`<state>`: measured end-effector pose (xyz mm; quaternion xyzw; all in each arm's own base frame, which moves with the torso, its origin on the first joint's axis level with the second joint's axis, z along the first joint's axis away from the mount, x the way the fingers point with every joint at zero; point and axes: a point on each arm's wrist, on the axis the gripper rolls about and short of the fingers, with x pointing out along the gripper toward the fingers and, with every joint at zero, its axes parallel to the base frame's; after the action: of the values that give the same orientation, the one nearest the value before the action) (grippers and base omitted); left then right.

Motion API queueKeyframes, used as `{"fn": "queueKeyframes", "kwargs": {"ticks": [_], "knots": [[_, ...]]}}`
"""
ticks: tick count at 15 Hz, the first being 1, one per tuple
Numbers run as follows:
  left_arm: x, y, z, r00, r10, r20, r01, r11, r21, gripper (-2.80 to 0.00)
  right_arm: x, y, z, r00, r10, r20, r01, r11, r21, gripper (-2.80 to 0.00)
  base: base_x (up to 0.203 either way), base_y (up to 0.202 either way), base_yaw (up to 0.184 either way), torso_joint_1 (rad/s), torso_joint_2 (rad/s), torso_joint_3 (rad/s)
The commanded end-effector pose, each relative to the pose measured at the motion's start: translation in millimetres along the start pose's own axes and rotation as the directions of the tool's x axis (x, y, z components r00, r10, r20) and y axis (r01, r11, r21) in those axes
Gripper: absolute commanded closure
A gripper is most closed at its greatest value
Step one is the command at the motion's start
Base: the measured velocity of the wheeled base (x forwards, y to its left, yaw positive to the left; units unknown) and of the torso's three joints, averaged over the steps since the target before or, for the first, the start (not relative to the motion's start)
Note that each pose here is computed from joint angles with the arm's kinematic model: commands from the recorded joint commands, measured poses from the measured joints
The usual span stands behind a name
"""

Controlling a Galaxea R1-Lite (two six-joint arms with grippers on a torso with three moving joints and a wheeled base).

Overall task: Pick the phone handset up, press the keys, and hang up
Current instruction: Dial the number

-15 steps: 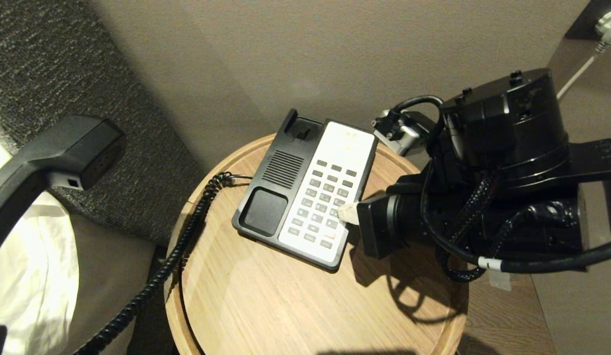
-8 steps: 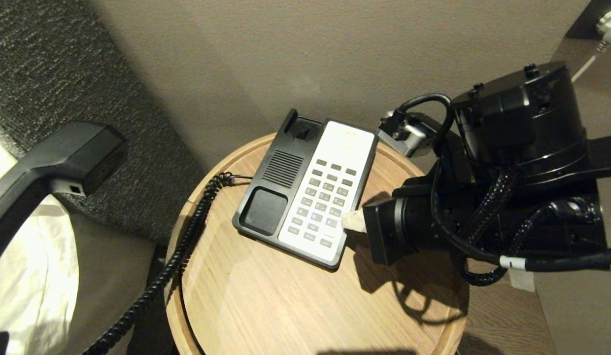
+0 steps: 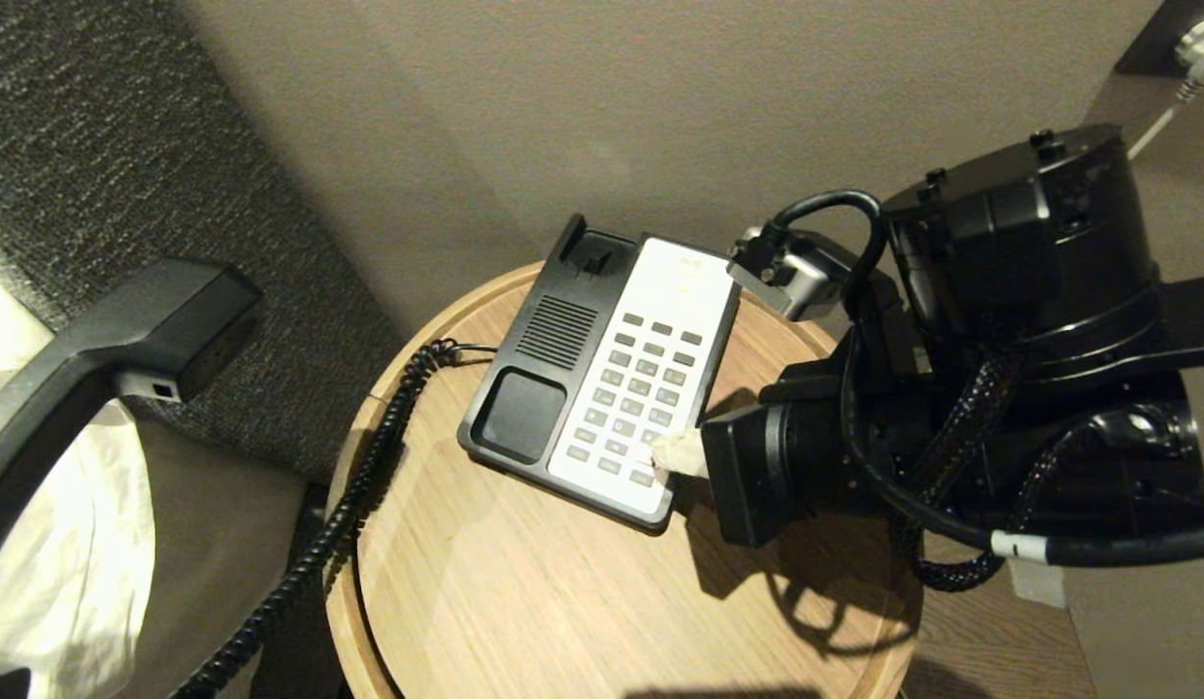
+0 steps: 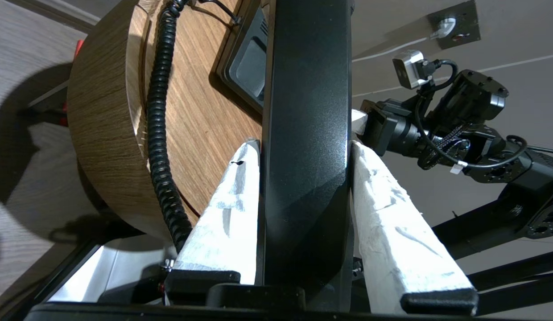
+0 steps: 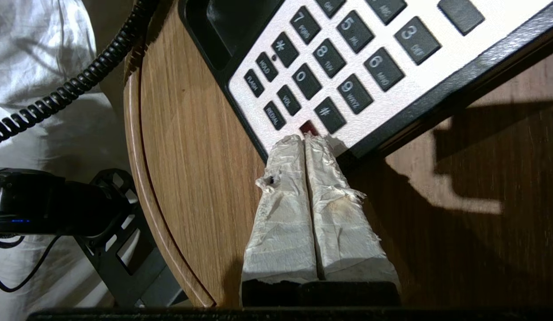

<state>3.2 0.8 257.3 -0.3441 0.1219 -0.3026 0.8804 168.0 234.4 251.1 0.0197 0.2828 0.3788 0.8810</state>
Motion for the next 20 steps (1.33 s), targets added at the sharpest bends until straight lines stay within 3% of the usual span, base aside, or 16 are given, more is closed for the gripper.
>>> {"fn": "queueKeyframes", "kwargs": {"ticks": [1, 20], "knots": [[0.0, 0.2, -0.3, 1.0, -0.002, -0.003, 0.002, 1.0, -0.005, 0.0, 2.6, 0.8, -1.9, 1.0, 0.004, -0.012, -0.004, 1.0, 0.002, 0.0, 0.0, 0.0, 0.0, 0.0, 0.0, 0.0], [-2.6, 0.3, -0.1, 1.0, -0.013, 0.0, 0.013, 1.0, -0.006, 0.0, 19.4, -2.6, -12.7, 0.998, -0.031, -0.063, 0.03, 0.999, -0.016, 0.0, 0.0, 0.0, 0.0, 0.0, 0.0, 0.0]]}}
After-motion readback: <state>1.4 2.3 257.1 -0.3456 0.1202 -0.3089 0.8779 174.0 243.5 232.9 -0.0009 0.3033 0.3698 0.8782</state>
